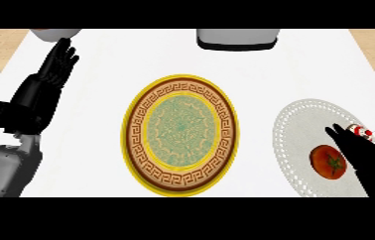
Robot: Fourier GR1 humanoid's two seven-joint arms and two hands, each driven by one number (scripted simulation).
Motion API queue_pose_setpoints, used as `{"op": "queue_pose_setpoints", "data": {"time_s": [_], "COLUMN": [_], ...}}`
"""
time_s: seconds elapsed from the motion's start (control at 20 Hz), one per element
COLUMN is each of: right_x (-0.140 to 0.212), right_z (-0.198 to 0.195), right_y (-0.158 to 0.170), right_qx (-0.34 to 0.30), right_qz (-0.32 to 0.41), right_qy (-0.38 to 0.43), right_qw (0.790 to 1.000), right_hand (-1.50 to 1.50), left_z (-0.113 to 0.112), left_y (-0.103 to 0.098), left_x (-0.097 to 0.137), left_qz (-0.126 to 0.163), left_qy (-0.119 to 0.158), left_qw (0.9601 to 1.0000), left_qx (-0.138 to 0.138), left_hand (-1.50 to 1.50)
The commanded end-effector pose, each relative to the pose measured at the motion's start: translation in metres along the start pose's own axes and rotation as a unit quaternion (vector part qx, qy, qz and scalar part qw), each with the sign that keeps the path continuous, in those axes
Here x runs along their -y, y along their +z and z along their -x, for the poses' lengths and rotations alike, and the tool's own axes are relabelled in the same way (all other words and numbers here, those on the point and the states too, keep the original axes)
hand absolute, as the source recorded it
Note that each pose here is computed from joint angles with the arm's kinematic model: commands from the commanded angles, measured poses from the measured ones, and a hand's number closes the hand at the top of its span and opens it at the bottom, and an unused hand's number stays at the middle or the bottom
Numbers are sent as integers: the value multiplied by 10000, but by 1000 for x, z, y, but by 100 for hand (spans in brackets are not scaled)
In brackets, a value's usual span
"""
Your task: Pick the tomato from the placemat and place it in the plate
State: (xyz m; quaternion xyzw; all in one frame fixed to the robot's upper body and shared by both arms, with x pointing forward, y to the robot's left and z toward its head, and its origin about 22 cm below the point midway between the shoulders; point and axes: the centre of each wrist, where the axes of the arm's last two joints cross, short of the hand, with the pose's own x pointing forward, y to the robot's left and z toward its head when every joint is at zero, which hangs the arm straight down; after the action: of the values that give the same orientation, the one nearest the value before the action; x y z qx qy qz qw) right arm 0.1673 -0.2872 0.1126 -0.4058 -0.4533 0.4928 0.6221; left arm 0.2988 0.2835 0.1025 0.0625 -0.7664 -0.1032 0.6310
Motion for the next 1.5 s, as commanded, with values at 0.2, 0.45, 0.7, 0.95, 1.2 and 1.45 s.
{"op": "queue_pose_setpoints", "data": {"time_s": [0.2,0.45,0.7,0.95,1.2,1.45], "right_x": [-19,-36,-56,-57,-79,-61], "right_z": [-1,15,25,24,28,23], "right_y": [-30,-53,-57,-58,-76,-82], "right_qx": [-409,-296,-334,-583,-6,89], "right_qz": [-266,-380,-670,-646,88,944], "right_qy": [116,53,44,219,3,380], "right_qw": [9987,9988,9972,9960,10000,9948], "right_hand": [-150,-150,-150,-150,150,150], "left_z": [8,5,13,-18,9,6], "left_y": [8,-7,3,-11,-1,-1], "left_x": [13,16,14,-17,-2,-3], "left_qz": [16,-8,-55,-1,-19,-62], "left_qy": [8,-55,-21,18,-57,-43], "left_qw": [10000,10000,10000,10000,10000,10000], "left_qx": [-63,-65,-33,-28,-23,-21], "left_hand": [0,0,0,0,0,0]}}
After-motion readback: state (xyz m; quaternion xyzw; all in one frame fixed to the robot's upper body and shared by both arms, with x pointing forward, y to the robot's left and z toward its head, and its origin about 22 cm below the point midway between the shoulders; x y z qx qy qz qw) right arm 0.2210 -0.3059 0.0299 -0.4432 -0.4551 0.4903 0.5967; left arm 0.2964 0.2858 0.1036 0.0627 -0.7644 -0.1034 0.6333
